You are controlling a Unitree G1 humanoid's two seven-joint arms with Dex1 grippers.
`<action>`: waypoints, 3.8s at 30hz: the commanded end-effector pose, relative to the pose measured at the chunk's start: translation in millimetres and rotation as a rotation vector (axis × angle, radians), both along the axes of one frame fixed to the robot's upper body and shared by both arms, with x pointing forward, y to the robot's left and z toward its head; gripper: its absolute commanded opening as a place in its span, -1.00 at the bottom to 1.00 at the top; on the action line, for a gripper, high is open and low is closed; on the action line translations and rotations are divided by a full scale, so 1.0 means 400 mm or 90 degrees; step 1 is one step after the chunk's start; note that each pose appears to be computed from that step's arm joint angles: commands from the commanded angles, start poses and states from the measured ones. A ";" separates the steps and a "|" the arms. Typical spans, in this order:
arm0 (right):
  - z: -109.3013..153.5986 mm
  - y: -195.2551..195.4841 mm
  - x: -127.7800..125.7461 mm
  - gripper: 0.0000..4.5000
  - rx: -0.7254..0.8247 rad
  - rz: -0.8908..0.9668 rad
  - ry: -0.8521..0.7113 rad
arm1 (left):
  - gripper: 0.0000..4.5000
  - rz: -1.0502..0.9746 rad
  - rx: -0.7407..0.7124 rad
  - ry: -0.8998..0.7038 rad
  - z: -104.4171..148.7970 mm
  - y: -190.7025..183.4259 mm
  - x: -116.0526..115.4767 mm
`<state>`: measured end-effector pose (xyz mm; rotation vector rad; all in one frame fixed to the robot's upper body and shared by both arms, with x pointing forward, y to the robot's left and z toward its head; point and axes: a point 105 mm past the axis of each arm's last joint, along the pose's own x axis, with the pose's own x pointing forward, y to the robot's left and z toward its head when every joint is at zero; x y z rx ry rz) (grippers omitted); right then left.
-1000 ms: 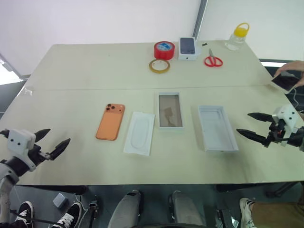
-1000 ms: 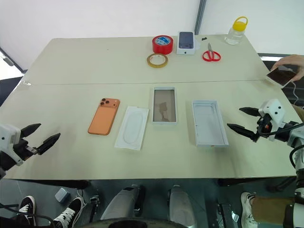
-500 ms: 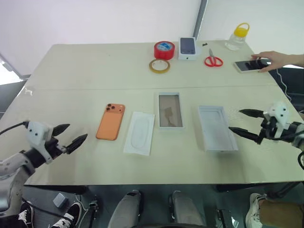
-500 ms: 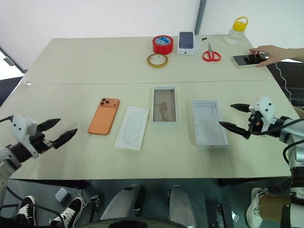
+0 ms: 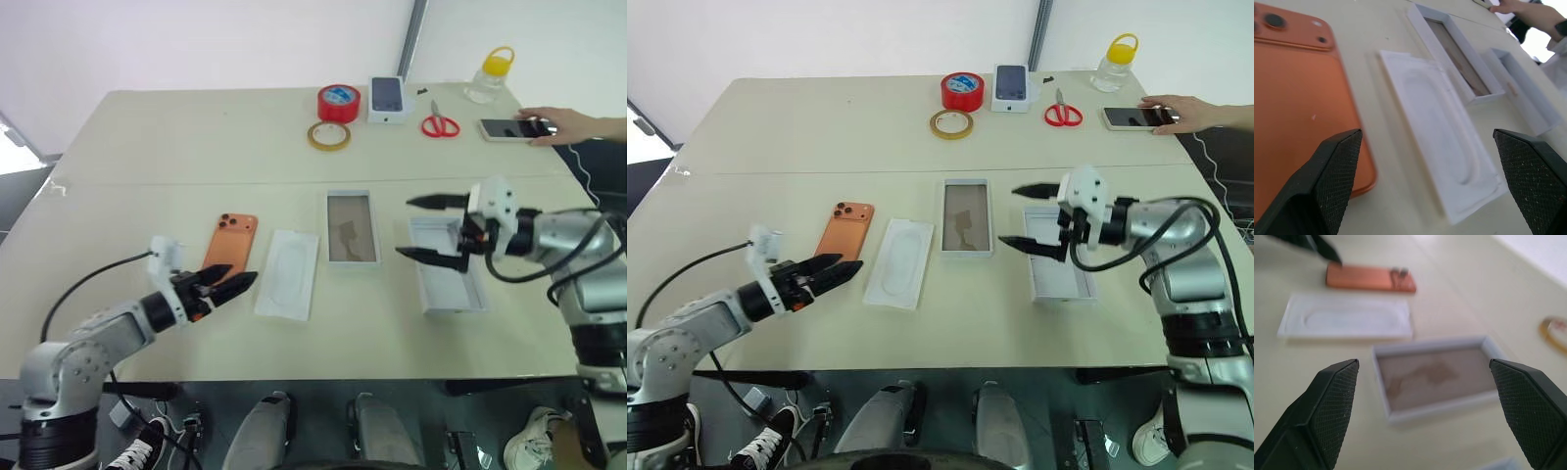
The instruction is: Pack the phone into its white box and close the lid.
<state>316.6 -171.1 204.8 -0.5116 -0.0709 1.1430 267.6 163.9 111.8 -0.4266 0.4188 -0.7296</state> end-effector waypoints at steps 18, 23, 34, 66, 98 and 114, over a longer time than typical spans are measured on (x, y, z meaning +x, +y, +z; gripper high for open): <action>-0.047 0.043 -0.023 1.00 -0.002 0.031 0.001 | 0.77 0.036 -0.116 0.177 -0.088 -0.093 -0.009; -0.051 0.045 -0.028 1.00 -0.003 0.033 0.002 | -0.27 0.038 -0.125 0.198 -0.096 -0.094 -0.008; -0.072 0.062 -0.026 1.00 -0.011 0.037 0.007 | -0.98 0.080 -0.107 0.208 -0.122 -0.081 0.000; -0.241 0.214 0.003 -0.97 -0.127 0.091 0.164 | -1.00 0.149 -0.248 0.106 0.091 -0.027 0.075; -0.173 0.023 -0.022 0.48 -0.100 -0.018 0.149 | -1.00 0.014 -0.190 0.196 -0.014 -0.201 0.026; -0.156 0.060 -0.003 0.51 -0.067 -0.011 0.111 | 0.48 0.017 -0.175 0.177 -0.004 -0.203 0.030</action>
